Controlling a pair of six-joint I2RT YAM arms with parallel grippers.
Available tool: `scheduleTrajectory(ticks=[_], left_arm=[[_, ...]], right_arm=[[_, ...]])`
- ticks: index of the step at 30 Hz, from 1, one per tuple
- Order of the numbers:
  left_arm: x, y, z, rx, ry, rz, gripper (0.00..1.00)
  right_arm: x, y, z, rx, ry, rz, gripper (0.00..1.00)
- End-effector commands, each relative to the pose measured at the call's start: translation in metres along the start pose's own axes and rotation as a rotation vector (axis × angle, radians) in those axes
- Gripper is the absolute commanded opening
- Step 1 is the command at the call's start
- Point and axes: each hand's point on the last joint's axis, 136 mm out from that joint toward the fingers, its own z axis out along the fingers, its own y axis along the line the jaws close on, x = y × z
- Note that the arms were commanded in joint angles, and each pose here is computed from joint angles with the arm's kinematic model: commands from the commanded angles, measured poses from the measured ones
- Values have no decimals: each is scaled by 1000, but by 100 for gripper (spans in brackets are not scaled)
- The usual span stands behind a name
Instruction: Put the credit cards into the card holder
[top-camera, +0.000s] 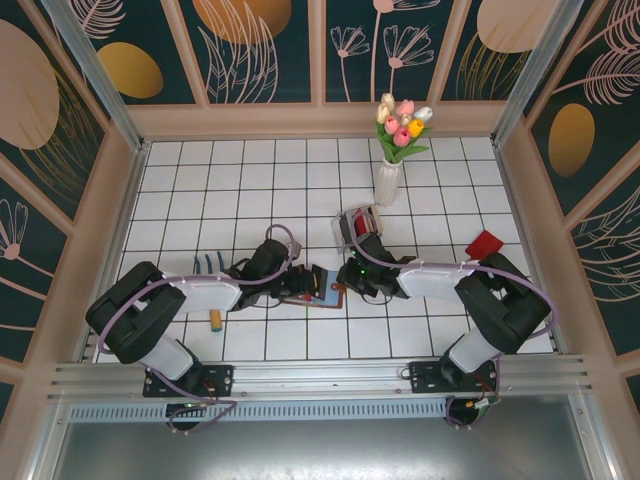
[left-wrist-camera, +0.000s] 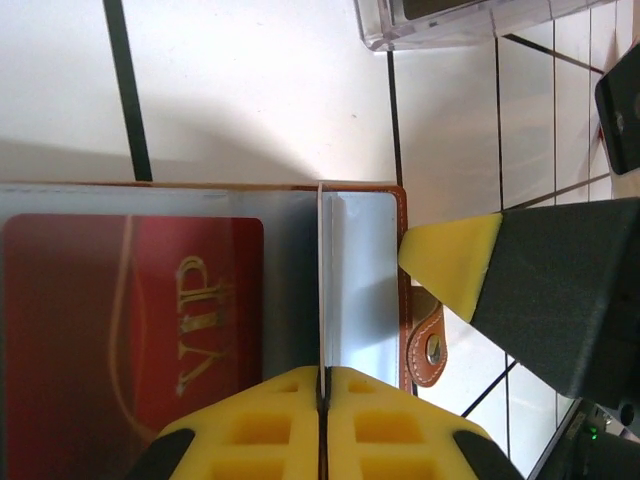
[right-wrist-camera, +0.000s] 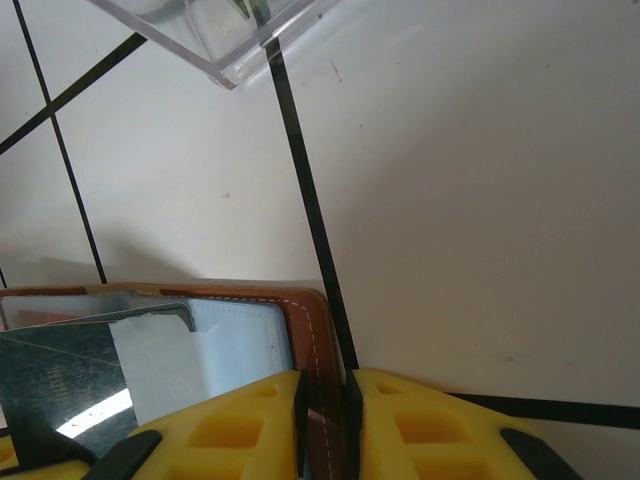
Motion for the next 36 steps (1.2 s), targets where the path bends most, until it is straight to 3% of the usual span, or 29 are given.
scheduleTrajectory(ticks=[1,9,19,27,32,36], left_arm=[[15,10,-1,-40,64,19,8],[30,13,5,7,115,-43,9],[17,-1,9,83,61,-115,16],[18,6,6,55,45,-126,21],[12,11,-4,-10,7,-84,35],[10,10,-5,-22,8,-68,32]], right_arm=[[9,-5,8,34,33,-20,22],[11,-8,12,43,42,-15,22],[15,-11,13,56,48,-13,22],[18,-21,12,97,46,7,21],[19,-21,10,92,47,4,21],[19,-19,11,84,51,0,22]])
